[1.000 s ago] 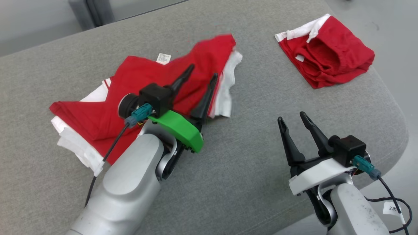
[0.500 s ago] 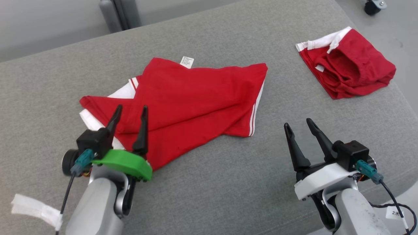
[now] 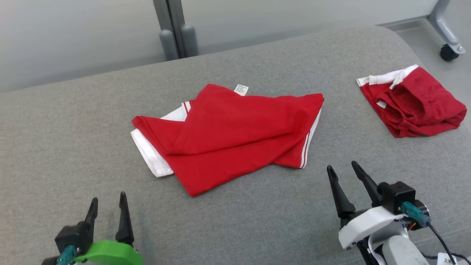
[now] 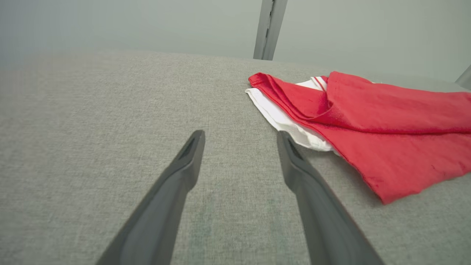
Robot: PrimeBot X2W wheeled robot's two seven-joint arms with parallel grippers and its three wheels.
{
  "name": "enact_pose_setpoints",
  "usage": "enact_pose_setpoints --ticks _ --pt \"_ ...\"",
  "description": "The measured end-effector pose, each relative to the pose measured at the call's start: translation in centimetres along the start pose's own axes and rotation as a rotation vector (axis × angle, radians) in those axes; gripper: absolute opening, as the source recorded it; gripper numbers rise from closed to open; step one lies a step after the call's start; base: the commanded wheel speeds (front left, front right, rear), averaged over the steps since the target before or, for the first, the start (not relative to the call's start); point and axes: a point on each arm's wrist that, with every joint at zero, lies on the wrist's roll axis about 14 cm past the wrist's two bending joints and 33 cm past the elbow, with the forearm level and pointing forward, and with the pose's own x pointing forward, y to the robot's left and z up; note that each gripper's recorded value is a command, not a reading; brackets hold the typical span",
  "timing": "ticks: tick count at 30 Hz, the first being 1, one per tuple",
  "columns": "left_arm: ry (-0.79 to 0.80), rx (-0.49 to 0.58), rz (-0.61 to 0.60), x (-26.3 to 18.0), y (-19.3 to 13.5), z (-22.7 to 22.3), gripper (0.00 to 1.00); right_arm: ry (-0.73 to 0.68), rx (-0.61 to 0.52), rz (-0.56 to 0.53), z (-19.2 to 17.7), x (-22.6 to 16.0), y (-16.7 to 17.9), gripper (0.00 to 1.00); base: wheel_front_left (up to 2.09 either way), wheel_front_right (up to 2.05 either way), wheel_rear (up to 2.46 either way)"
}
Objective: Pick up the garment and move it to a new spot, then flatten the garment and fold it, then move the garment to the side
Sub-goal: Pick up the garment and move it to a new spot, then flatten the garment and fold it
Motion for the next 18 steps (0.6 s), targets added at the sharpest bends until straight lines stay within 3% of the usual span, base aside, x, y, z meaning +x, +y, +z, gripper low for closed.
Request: enact_pose_setpoints --ticks 9,18 --pt "0.003 -0.018 0.047 -3.2 1.4 -0.4 1.0 0.012 -0.006 0.029 -0.4 -1.3 1.1 1.0 0.0 0.0 0.0" --pt "0.012 -0.052 0.012 -2.4 0.0 -0.7 1.0 0.022 -0.005 0.047 -0.8 -0.6 1.6 1.0 0.0 0.0 0.0"
